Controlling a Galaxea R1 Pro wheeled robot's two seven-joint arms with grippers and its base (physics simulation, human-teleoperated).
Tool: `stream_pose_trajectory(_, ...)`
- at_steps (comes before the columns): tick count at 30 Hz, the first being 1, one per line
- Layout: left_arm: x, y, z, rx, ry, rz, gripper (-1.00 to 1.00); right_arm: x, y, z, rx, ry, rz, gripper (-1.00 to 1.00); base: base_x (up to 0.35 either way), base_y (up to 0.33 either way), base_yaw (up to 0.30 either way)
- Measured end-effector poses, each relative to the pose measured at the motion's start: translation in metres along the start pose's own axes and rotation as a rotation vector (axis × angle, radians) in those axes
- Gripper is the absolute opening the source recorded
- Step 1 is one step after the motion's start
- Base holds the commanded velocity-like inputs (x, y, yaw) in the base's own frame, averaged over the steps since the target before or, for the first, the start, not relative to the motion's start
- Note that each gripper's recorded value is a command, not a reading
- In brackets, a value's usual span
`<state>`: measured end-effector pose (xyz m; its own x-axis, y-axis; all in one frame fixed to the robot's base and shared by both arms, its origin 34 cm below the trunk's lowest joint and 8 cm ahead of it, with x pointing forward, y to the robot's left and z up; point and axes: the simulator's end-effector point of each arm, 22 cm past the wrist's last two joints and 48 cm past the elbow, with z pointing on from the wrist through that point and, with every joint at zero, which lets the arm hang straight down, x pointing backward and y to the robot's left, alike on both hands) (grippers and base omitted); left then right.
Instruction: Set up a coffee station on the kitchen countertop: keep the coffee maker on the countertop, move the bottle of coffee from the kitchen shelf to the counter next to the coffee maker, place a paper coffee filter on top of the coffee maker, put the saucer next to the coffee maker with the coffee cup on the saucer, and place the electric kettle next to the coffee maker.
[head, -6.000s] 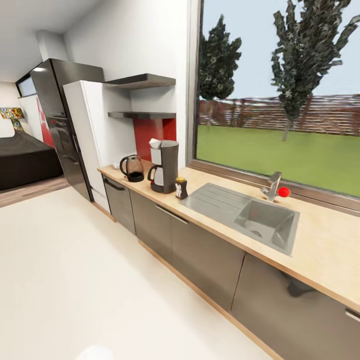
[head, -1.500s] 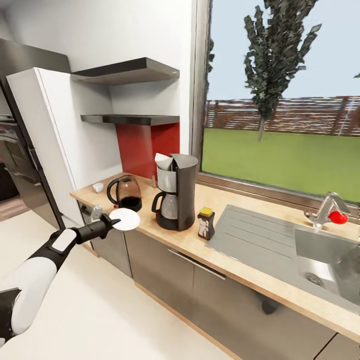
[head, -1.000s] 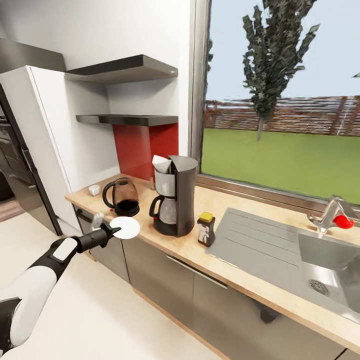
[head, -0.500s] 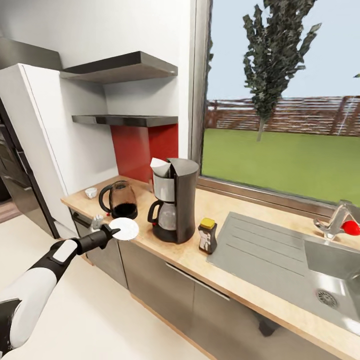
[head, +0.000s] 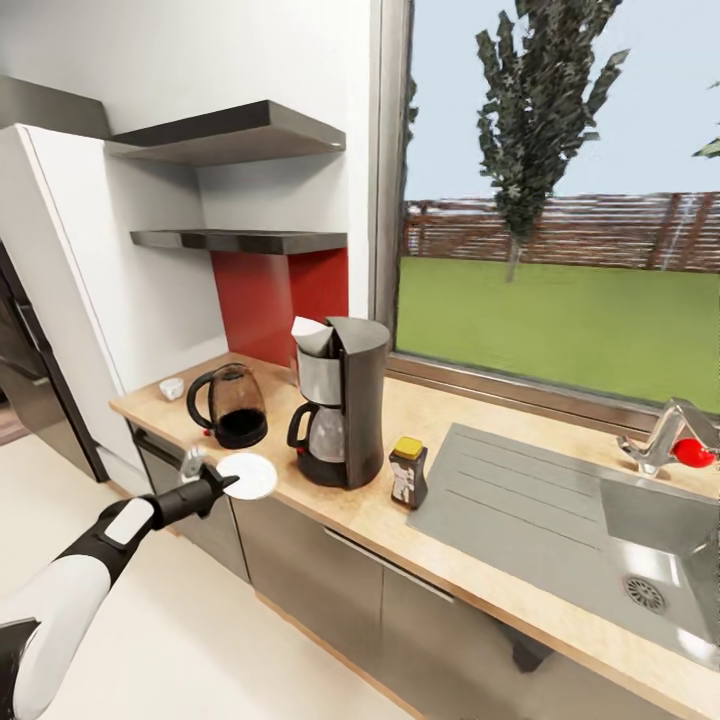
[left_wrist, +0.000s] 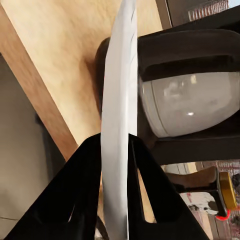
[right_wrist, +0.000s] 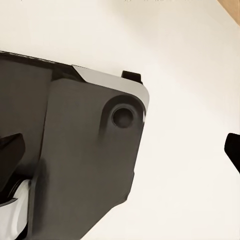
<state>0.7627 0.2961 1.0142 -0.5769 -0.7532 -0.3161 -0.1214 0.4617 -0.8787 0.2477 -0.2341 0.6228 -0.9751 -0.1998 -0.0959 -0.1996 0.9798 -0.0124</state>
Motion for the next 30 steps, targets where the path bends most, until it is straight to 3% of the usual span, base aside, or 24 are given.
stream_pose_trajectory(9,0.0047,0.0076,-0.0015,-0.009,0.003,-0.007,-1.0,0.0,-0.0001,0.0,0.0,0.0,0.0,1.0,0.107,0.0,-0.004)
stream_pose_trajectory(15,-0.0046,0.0084,-0.0016,-0.012,-0.042,0.02,-1.0,0.0001,-0.0003,-0.0001,0.001,0.0,0.0,1.0,0.159,0.0,0.0)
stream_pose_trajectory(30,-0.0043,0.0103,-0.0014,-0.02,-0.04,0.027,-1.0,0.0034,0.0004,0.0001,0.0,0.004,0.0,1.0,0.101,0.0,0.0)
